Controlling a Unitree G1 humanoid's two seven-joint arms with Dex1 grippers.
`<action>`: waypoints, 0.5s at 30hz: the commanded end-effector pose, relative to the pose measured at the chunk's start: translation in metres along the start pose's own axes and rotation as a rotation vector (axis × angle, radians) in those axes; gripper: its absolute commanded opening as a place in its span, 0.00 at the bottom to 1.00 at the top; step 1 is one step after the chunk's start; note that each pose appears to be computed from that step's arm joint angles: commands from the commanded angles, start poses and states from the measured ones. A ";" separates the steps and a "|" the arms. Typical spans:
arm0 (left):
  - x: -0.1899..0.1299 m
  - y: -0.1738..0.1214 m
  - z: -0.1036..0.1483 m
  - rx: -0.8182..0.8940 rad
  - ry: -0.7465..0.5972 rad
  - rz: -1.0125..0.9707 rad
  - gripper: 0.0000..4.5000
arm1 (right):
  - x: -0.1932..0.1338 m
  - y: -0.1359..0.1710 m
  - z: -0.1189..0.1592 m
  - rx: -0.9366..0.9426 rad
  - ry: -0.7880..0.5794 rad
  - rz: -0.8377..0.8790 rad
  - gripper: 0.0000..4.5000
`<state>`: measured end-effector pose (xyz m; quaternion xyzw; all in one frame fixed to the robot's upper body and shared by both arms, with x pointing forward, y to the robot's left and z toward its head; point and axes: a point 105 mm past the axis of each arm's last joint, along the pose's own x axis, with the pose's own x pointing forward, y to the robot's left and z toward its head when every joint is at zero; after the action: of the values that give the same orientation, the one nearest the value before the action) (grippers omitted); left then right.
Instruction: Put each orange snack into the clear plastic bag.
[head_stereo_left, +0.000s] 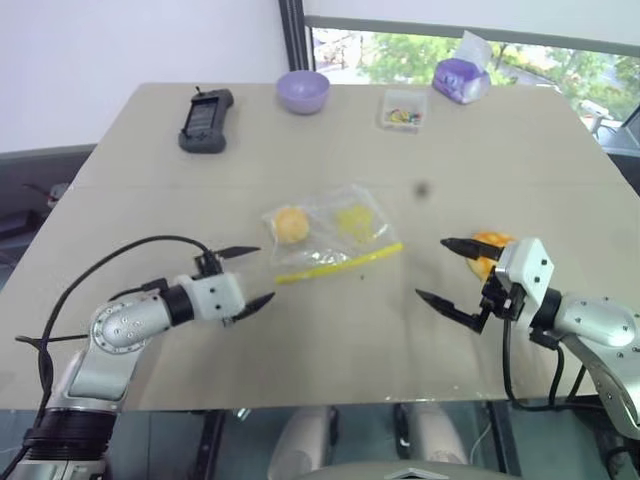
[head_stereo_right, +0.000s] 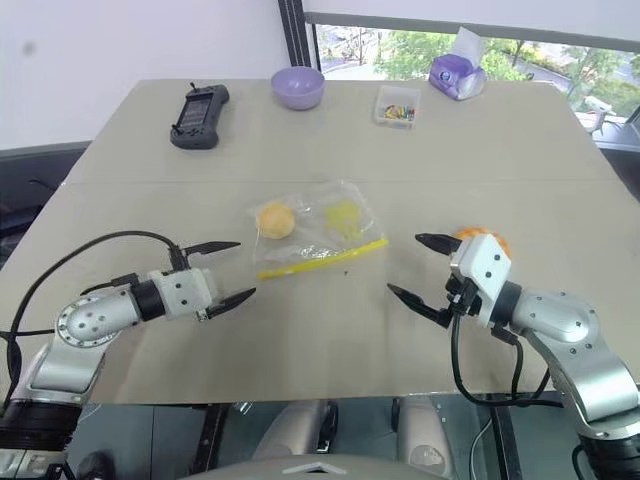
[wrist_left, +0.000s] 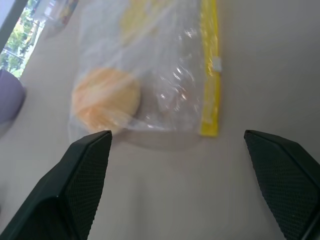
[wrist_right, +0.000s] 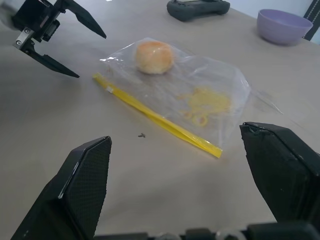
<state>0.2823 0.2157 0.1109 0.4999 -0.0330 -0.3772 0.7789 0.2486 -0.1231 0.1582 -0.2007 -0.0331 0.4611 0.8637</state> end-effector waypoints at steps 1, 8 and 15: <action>0.004 -0.005 0.003 0.118 -0.011 0.030 1.00 | -0.001 -0.001 0.007 -0.036 -0.031 -0.015 1.00; 0.024 -0.007 0.004 0.252 -0.004 0.099 1.00 | -0.001 -0.001 0.004 -0.039 -0.030 -0.033 1.00; 0.040 -0.006 -0.002 0.315 0.029 0.121 1.00 | -0.002 -0.001 0.003 -0.045 -0.033 -0.053 1.00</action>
<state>0.3070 0.1864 0.1083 0.6061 -0.1400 -0.3086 0.7196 0.2498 -0.1246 0.1529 -0.2030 -0.0404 0.4466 0.8704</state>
